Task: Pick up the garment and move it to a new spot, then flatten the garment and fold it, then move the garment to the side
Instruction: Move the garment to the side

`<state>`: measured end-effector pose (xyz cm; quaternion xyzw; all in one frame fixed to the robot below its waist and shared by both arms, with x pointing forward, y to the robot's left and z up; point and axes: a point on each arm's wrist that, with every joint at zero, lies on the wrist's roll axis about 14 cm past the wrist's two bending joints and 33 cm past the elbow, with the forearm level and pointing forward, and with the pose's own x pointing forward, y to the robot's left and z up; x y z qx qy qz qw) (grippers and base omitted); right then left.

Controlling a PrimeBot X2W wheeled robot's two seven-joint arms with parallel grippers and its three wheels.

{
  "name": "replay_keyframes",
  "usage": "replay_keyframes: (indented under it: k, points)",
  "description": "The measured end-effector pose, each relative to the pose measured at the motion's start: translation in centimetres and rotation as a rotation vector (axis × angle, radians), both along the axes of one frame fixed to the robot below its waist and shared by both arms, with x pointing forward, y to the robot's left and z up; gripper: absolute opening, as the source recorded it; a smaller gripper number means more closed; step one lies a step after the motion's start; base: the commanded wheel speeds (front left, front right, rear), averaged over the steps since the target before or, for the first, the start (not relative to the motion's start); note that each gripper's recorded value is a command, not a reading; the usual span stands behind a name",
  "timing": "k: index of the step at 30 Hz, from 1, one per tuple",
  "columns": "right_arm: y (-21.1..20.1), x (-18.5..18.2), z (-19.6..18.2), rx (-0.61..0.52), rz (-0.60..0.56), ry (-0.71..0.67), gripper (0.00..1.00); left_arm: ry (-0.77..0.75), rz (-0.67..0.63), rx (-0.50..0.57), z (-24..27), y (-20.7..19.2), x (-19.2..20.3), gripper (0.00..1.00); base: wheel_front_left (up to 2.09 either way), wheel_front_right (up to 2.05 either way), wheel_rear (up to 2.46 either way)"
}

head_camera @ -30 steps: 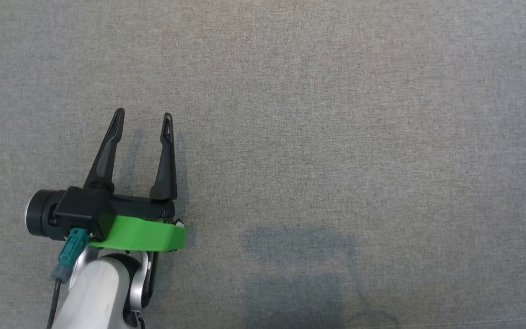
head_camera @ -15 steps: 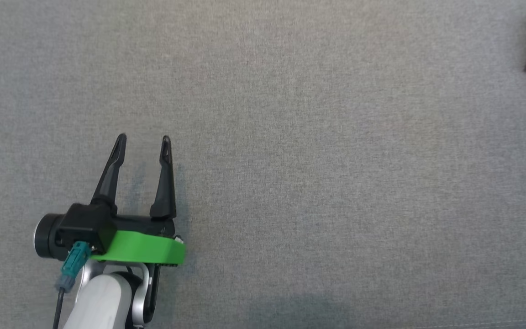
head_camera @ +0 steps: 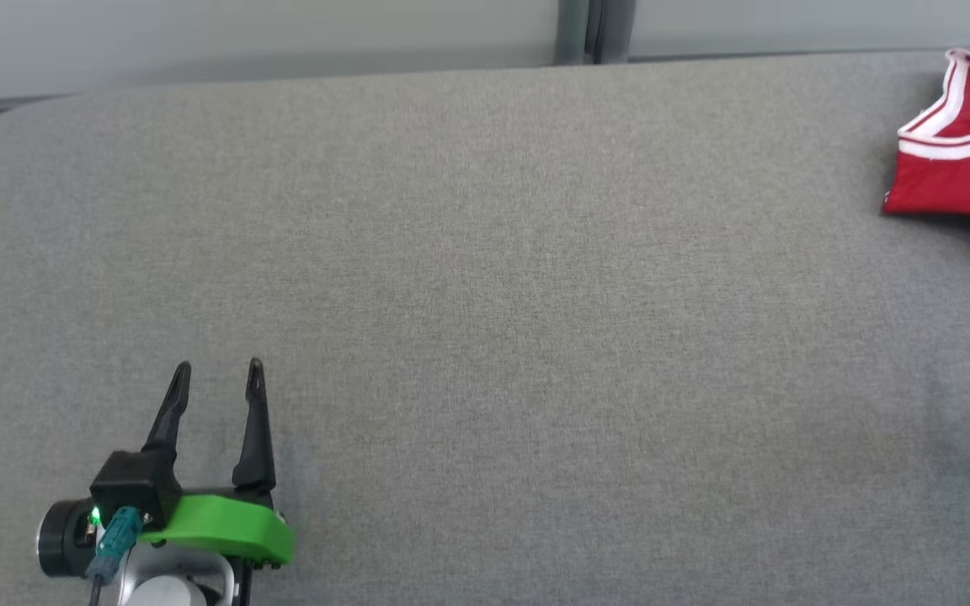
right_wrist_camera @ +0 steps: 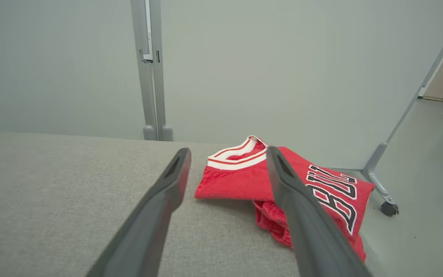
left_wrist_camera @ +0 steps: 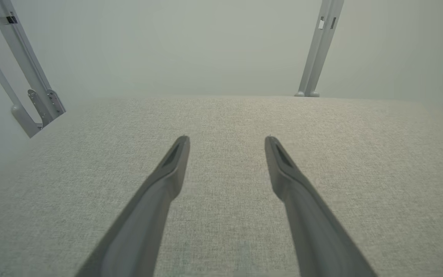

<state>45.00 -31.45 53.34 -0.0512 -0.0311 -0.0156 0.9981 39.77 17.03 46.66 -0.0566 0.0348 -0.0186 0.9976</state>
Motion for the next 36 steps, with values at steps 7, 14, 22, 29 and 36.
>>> replay_keyframes:
  k: [7, 14, 22, 29, 36]
  points:
    - [5.7, -4.9, -0.4, 0.066, 0.088, -0.032, 1.00, 0.009, 0.056, 0.012, -0.2, 2.4, -3.1, 1.00, 0.00, 0.00, 0.00]
    - [8.9, -7.6, -3.0, 0.149, 0.092, 0.015, 1.00, -0.006, 0.097, 0.000, 0.2, 3.6, -5.0, 1.00, 0.00, 0.00, 0.00]
    - [9.2, -8.2, -4.9, 0.077, 0.054, 0.065, 1.00, -0.027, 0.112, 0.009, 0.6, 4.3, -6.2, 1.00, 0.00, 0.00, 0.00]
    - [7.5, -8.7, -4.7, -0.003, -0.018, 0.062, 1.00, -0.022, 0.081, 0.007, 0.3, 3.8, -6.0, 1.00, 0.00, 0.00, 0.00]
    - [8.9, -8.5, -3.4, -0.051, 0.020, 0.023, 1.00, -0.025, 0.070, 0.004, 0.3, 3.4, -5.6, 1.00, 0.00, 0.00, 0.00]
